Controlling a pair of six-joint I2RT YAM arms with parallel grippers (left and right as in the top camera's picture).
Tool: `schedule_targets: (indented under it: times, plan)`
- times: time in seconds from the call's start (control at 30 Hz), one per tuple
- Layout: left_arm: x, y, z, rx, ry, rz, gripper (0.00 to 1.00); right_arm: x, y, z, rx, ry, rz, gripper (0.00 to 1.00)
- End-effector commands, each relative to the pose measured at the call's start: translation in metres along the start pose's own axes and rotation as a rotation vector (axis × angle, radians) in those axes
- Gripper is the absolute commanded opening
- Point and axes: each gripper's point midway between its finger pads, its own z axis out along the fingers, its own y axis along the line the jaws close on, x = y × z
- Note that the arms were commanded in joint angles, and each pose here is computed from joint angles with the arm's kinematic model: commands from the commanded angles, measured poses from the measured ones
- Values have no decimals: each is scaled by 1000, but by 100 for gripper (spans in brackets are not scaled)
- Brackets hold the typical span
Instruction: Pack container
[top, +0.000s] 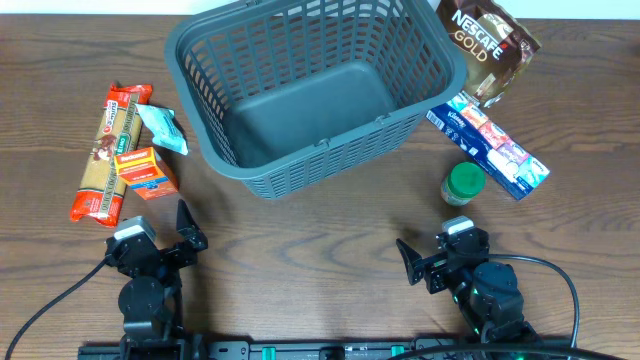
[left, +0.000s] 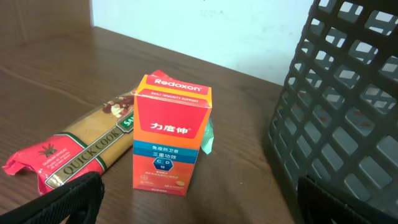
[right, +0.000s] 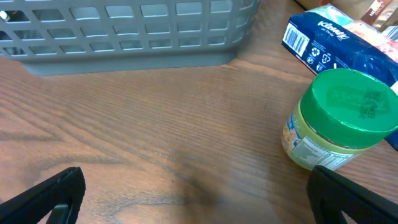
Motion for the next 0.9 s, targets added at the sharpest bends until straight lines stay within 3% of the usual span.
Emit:
schedule_targets:
  times: [0.0, 0.53, 0.63, 0.77, 0.87]
  plan:
    - [12, 5, 3, -17, 25, 0, 98, 5, -3, 2, 15, 11, -17, 99]
    - [12, 5, 3, -17, 25, 0, 99, 5, -1, 2, 6, 11, -5, 99]
    - [12, 5, 3, -17, 25, 0, 98, -5, 17, 1, -102, -17, 174, 99]
    - [12, 5, 3, -17, 25, 0, 98, -15, 46, -5, -283, 24, 635, 99]
    - [12, 5, 3, -17, 25, 0, 98, -16, 43, -5, -269, 32, 764, 99]
